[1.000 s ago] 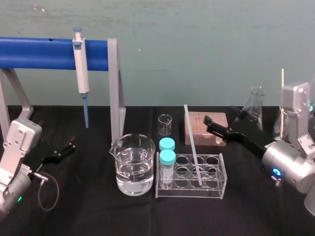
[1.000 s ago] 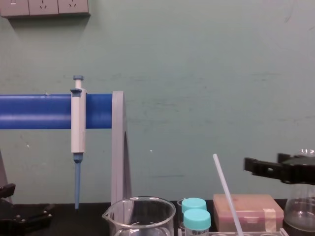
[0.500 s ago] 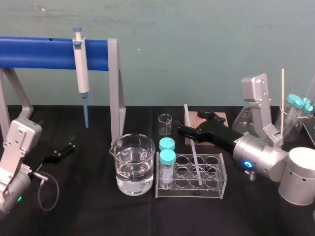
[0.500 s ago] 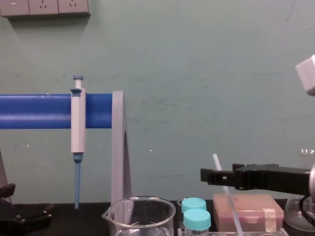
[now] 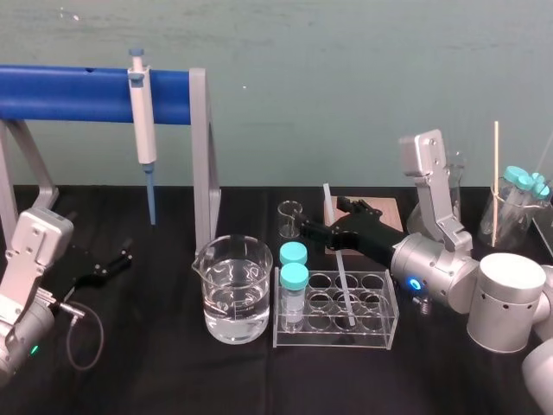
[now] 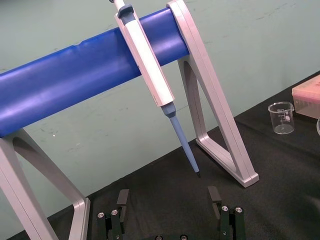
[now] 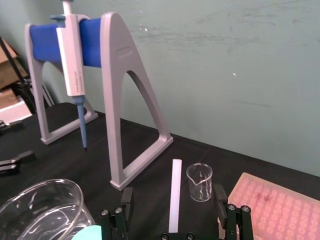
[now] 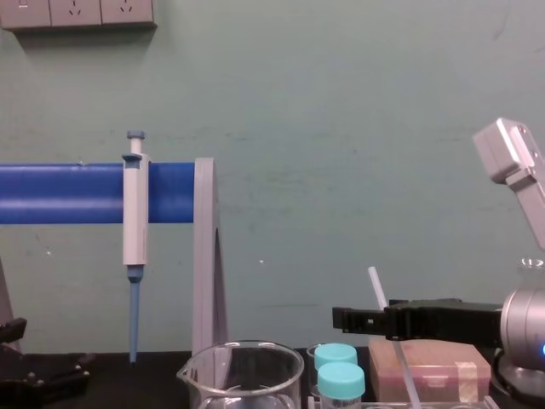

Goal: Pick up the stirring rod with one hand, then place it down.

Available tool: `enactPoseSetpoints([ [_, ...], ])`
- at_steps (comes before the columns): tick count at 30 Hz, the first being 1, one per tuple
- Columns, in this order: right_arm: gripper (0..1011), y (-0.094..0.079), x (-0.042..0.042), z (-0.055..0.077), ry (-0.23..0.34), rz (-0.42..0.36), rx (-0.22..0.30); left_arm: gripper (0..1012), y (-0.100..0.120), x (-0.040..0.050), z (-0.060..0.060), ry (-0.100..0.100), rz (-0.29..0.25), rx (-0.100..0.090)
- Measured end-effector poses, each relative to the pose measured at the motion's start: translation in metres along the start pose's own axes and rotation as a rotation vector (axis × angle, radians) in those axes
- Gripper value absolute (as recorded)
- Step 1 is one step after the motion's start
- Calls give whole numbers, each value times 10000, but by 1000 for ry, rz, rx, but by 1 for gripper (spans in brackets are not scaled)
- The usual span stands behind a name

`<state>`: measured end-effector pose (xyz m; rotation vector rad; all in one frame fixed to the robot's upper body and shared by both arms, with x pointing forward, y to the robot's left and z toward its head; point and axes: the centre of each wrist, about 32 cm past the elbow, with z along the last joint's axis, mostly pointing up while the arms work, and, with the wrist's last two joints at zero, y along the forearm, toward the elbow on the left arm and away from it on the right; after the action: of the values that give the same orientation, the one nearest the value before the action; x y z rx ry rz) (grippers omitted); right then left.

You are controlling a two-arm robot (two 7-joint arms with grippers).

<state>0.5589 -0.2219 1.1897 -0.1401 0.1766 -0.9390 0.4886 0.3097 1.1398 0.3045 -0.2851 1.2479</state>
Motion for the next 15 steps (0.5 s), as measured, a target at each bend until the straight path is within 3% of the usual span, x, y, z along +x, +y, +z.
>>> enactPoseSetpoints([
  [15, 1003, 8, -4, -9, -22, -38, -19, 1000, 0, 0, 0, 0, 0, 0],
])
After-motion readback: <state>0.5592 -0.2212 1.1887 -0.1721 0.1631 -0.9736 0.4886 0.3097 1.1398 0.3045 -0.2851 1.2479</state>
